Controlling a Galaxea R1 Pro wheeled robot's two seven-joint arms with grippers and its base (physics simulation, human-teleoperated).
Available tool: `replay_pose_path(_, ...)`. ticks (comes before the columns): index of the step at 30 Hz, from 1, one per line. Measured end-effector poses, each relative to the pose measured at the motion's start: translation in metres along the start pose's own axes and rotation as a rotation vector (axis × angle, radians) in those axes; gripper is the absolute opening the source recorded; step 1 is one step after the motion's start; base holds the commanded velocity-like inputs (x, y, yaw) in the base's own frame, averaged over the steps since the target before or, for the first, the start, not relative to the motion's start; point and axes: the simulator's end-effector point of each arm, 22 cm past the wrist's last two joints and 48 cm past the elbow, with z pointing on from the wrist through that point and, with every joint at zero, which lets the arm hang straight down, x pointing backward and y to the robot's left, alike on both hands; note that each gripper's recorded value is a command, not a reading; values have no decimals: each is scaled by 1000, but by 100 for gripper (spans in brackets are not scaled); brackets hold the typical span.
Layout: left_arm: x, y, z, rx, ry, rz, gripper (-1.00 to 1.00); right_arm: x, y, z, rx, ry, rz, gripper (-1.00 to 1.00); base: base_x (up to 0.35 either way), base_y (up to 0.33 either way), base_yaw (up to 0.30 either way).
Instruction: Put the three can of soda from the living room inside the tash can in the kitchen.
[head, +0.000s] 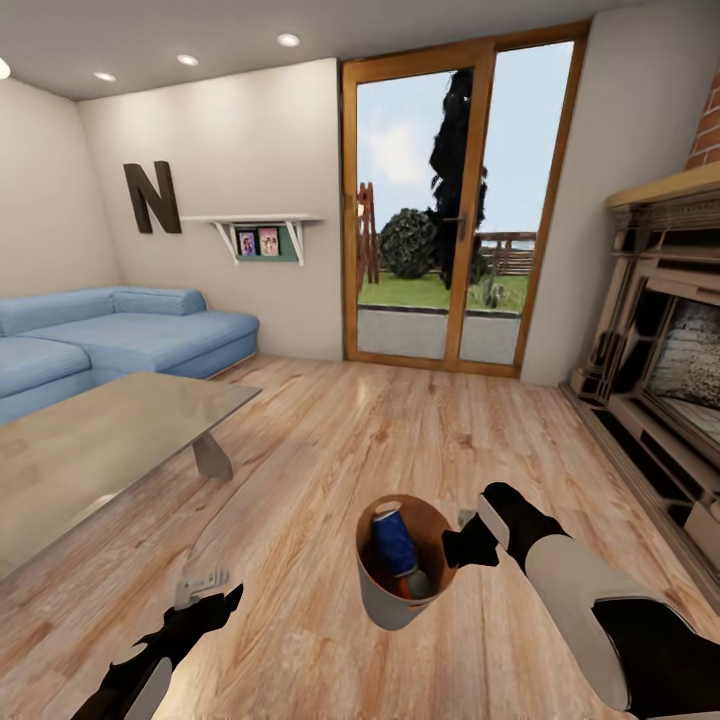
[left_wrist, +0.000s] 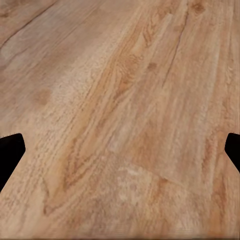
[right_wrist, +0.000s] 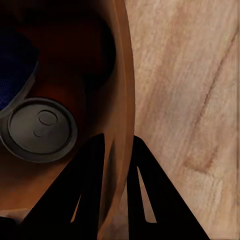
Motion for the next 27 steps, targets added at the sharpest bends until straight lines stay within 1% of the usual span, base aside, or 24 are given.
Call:
replay_pose_path(21,43,11,15,-22,83,-4,100,19,-11,45,2,82,20,-100,0,0,0)
replay_pose_path(24,43,11,15,-22,83,-4,100,19,-11,45,5,82,17,-100,0,0,0)
replay_pose_path(27,45,12,16,-23,87,-4,100,20,-9,47,-6,85,25,-100,0,0,0)
